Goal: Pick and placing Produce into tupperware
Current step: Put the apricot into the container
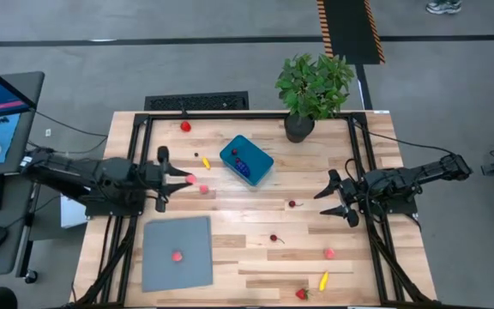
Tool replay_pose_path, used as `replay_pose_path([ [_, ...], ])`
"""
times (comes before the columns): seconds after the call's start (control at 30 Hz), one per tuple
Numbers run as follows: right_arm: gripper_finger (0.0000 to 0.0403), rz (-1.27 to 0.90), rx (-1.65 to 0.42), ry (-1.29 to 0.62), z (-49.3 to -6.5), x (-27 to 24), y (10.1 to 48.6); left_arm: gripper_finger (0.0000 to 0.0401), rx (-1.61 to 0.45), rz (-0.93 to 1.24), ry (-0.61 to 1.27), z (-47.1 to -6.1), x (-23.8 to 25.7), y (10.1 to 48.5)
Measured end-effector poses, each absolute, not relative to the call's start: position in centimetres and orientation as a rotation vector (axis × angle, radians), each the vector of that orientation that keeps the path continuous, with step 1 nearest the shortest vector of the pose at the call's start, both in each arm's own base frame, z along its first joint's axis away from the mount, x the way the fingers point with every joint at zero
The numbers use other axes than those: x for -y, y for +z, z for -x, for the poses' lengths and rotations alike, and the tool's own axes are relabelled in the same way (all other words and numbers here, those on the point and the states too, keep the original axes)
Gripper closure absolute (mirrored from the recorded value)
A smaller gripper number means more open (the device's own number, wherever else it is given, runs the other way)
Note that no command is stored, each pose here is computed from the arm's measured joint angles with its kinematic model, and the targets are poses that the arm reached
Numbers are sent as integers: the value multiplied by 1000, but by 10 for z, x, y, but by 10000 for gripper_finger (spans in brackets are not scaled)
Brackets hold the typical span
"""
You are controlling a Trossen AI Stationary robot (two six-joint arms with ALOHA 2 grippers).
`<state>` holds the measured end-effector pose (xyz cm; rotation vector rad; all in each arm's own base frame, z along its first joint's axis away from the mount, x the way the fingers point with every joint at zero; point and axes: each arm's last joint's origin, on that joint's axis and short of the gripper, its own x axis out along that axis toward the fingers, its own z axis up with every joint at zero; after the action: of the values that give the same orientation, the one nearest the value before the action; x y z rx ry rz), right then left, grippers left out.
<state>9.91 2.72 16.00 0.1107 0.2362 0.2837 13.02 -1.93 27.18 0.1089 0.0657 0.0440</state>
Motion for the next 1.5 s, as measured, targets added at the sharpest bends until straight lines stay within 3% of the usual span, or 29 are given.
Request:
replay_pose_path([
  [0.37, 122, -89, -233, 285, -99, -27, 160, 303, 97, -58, 65, -98, 12, 228],
  [0.7, 122, -89, -233, 285, -99, -27, 160, 303, 157, 4, 198, -88, 6, 201],
  [1.0, 122, -89, -233, 285, -99, -27, 160, 303, 113, 57, 484, -92, -1, 177],
  [1.5, 122, -79, -230, 266, -99, -27, 160, 303, -67, -606, 473, -93, 0, 175],
])
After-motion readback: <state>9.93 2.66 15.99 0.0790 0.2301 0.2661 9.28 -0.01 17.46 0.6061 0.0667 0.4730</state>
